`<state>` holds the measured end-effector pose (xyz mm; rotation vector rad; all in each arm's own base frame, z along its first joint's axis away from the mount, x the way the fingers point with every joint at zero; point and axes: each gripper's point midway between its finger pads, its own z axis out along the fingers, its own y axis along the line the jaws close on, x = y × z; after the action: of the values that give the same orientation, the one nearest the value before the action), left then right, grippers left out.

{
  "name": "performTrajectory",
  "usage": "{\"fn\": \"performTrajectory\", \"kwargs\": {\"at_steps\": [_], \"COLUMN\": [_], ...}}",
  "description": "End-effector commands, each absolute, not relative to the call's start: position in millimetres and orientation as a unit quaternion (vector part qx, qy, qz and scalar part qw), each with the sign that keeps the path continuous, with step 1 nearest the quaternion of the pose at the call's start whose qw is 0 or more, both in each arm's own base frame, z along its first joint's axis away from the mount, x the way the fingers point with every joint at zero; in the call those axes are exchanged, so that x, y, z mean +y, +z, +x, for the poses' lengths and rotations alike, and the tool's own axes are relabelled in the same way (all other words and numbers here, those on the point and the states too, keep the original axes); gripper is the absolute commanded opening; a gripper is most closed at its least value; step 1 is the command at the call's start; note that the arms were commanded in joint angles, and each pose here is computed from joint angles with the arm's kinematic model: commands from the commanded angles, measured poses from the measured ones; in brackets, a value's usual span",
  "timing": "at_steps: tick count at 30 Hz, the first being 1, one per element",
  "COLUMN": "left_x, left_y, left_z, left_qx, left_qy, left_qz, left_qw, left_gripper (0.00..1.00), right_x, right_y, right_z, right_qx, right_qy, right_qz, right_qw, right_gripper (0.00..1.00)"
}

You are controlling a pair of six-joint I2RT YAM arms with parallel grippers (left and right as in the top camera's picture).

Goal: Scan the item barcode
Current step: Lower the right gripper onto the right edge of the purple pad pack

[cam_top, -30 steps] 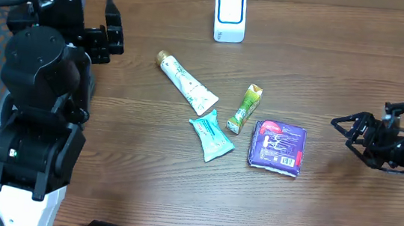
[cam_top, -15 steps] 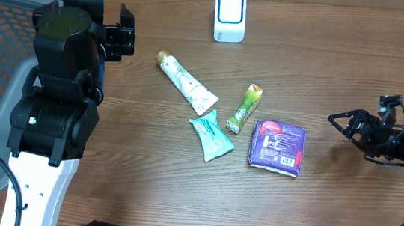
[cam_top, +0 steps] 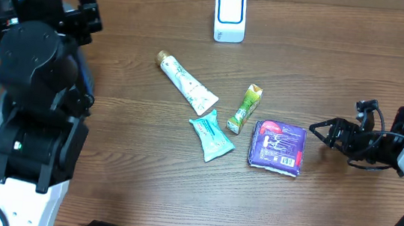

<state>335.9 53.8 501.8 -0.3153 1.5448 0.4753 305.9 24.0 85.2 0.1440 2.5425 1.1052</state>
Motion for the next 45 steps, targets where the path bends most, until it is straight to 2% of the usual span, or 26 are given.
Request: {"fn": "performTrajectory", "kwargs": {"at_steps": [1,8,19,30,40,43,45], "left_x": [62.2,61.8,55.1,55.1,55.1,55.1,55.1], "left_y": [507.4,506.9,500.2,499.0,498.8,498.8,498.8], "left_z": [327.2,325.8,329.8,329.9,329.8,329.8,329.8], "left_qx": [0.683,0.685,0.697,0.698,0.699,0.699,0.699], "left_qy": [0.252,0.25,0.236,0.237,0.237,0.237,0.237], "left_qz": [-0.137,-0.134,-0.116,-0.116,-0.115,-0.115,-0.115], "left_qw": [0.672,0.671,0.667,0.666,0.665,0.665,0.665], "left_gripper": [1.0,0.99,0.99,1.0,1.0,1.0,1.0], "right_x": [31.9,38.4,41.1,59.3,89.9,92.5,92.4], "right_y": [81.2,58.3,55.1,25.1,22.1,22.0,22.0], "right_z": [302.0,288.4,290.7,285.7,275.7,275.4,275.6], "right_qx": [0.901,0.9,0.895,0.867,0.874,0.874,0.874], "right_qy": [0.394,0.397,0.404,0.479,0.477,0.477,0.477], "right_qz": [0.038,0.037,0.03,0.06,0.012,0.007,0.007], "right_qw": [0.177,0.175,0.185,0.125,0.093,0.092,0.093], "right_gripper": [1.0,1.0,1.0,1.0,1.0,0.9,0.77]}}
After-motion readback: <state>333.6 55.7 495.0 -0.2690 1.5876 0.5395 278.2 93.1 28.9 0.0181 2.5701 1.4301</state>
